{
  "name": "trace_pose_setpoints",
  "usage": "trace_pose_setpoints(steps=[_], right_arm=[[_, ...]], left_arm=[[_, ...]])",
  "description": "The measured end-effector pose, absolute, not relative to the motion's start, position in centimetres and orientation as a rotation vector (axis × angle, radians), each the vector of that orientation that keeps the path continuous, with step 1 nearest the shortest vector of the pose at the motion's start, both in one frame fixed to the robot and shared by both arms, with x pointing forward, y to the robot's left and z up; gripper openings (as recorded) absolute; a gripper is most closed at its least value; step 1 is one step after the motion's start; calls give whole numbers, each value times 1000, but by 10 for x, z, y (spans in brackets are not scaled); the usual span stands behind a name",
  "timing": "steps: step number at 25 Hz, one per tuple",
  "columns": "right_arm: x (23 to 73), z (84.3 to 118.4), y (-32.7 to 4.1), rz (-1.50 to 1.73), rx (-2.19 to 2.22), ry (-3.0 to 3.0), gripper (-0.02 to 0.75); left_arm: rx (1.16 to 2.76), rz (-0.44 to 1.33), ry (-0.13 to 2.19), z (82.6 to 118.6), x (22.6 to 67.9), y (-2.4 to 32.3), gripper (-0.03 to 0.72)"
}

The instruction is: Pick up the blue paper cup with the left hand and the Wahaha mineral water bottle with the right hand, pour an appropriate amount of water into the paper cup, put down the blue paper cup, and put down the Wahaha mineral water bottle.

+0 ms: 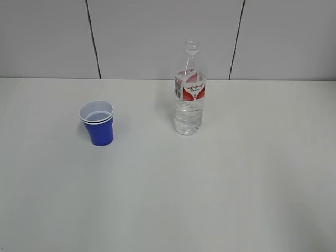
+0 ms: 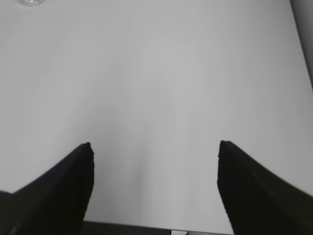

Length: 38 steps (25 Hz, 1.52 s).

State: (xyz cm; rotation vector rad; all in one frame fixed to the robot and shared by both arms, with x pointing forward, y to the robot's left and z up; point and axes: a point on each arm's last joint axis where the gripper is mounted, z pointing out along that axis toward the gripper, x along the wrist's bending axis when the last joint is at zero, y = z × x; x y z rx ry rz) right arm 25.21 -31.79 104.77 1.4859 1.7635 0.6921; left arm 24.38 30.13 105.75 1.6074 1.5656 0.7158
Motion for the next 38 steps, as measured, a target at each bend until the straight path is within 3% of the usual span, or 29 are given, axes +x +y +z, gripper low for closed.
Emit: trace_pose_setpoints(steps=[7,38], right_arm=[[232,1048,-322,762,1475,1615,588],[227,1048,-322,667,1581,1456,587]], left_arm=[[1531,775,1543,1058,232,303,532],[1529,776,1541,1057,232,303,532]])
